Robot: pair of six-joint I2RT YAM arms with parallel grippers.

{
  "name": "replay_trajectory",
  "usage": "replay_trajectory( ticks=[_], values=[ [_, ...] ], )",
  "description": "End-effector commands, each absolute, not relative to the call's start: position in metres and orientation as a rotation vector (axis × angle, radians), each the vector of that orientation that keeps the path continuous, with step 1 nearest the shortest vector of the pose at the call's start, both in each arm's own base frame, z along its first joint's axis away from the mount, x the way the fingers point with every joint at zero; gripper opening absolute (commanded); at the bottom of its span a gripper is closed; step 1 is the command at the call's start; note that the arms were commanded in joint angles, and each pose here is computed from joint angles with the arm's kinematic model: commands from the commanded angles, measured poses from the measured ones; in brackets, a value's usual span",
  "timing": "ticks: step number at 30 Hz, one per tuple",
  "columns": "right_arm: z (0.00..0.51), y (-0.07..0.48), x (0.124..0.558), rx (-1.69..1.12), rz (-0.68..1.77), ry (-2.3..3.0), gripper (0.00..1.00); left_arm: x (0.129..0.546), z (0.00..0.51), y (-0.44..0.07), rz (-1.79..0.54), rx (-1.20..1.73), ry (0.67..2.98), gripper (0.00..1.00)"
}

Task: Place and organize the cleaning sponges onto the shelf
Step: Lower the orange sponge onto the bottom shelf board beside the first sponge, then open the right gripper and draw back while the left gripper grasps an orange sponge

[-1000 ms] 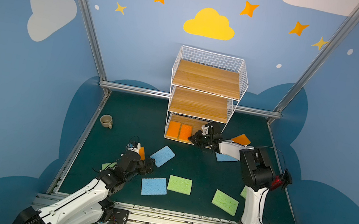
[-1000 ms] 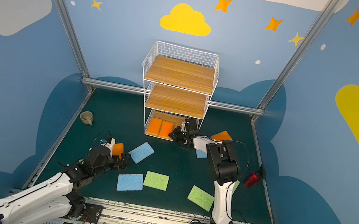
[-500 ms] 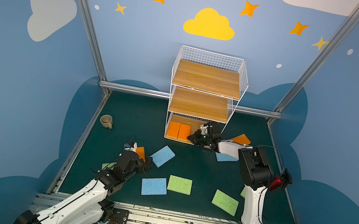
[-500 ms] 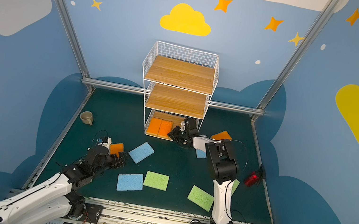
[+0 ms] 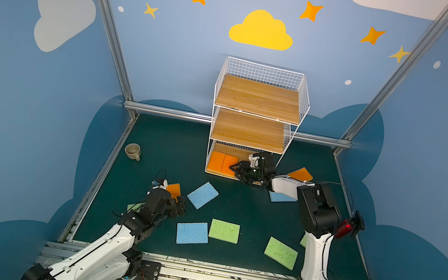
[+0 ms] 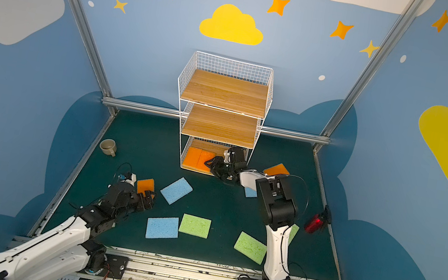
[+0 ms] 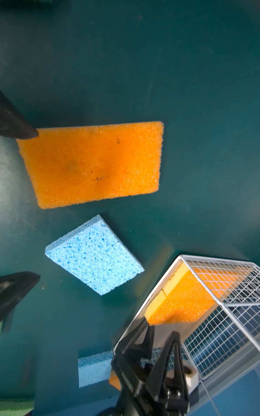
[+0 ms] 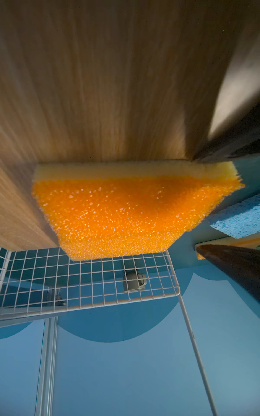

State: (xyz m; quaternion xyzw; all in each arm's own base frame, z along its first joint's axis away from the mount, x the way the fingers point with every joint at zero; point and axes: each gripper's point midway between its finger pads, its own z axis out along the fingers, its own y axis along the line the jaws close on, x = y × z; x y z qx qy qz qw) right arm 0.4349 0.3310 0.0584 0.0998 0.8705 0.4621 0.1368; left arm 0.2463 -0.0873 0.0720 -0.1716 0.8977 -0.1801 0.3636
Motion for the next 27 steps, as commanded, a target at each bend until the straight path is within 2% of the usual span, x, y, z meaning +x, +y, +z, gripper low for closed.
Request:
replay_trajectory(
  ticks=[1, 4, 13, 17, 20, 27],
  values=[
    [0.076, 0.328, 0.428, 0.246, 1.34, 2.489, 0.6, 0.239, 0.059, -0.078, -0.416, -0.498, 2.359, 0.8],
    [0.082, 0.324, 0.422, 0.231, 1.338, 2.483, 0.6, 0.239, 0.054, -0.071, -0.374, -0.545, 2.38, 0.74],
    [0.093, 0.31, 0.388, 0.17, 1.344, 2.481, 0.6, 0.244, 0.041, -0.059, -0.254, -0.628, 2.447, 0.76],
    [0.101, 0.303, 0.375, 0.151, 1.347, 2.471, 0.6, 0.249, 0.037, -0.06, -0.24, -0.631, 2.461, 0.72],
    [0.106, 0.298, 0.365, 0.139, 1.352, 2.465, 0.6, 0.252, 0.033, -0.06, -0.233, -0.635, 2.468, 0.65],
    [0.119, 0.283, 0.347, 0.129, 1.346, 2.439, 0.6, 0.257, 0.031, -0.062, -0.234, -0.638, 2.475, 0.36]
  ],
)
